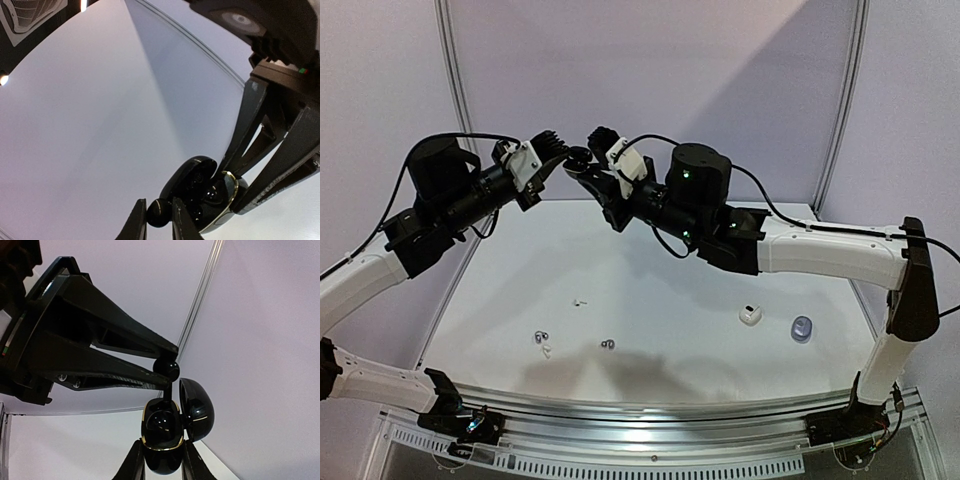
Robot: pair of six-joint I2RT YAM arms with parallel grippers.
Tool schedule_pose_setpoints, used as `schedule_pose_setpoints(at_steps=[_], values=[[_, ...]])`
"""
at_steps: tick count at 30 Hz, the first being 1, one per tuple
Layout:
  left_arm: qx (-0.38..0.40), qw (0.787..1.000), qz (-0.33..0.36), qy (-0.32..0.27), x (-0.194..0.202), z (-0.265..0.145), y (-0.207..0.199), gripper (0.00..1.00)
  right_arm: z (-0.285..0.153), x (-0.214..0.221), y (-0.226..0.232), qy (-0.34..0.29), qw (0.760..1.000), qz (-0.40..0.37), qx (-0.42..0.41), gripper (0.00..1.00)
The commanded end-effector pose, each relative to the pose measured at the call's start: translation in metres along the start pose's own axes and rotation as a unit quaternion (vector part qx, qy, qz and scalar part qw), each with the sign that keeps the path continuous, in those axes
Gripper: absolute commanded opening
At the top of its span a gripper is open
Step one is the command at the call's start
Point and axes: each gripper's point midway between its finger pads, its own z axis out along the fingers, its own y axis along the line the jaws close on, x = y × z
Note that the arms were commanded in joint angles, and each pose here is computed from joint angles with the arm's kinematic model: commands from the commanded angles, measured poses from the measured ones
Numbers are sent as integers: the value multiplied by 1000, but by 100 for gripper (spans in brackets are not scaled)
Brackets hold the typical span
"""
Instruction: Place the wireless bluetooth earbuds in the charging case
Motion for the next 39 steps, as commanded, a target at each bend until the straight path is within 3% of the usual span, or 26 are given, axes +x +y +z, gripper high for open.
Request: schedule_pose_setpoints(at_steps=[1, 22, 30, 39], values=[[10, 1000, 5, 2, 3, 4, -11, 0, 2, -15, -1, -22, 1000, 2, 4, 0], [60, 998, 15, 1, 6, 3, -32, 0, 3, -21, -5, -35, 999, 15, 15, 0], [49, 995, 84, -16, 3, 6, -31, 0, 6, -24, -1, -47, 998, 40, 4, 0], [26, 994, 110, 4, 10, 8, -24, 0, 6, -22, -2, -43, 998, 42, 7, 0]])
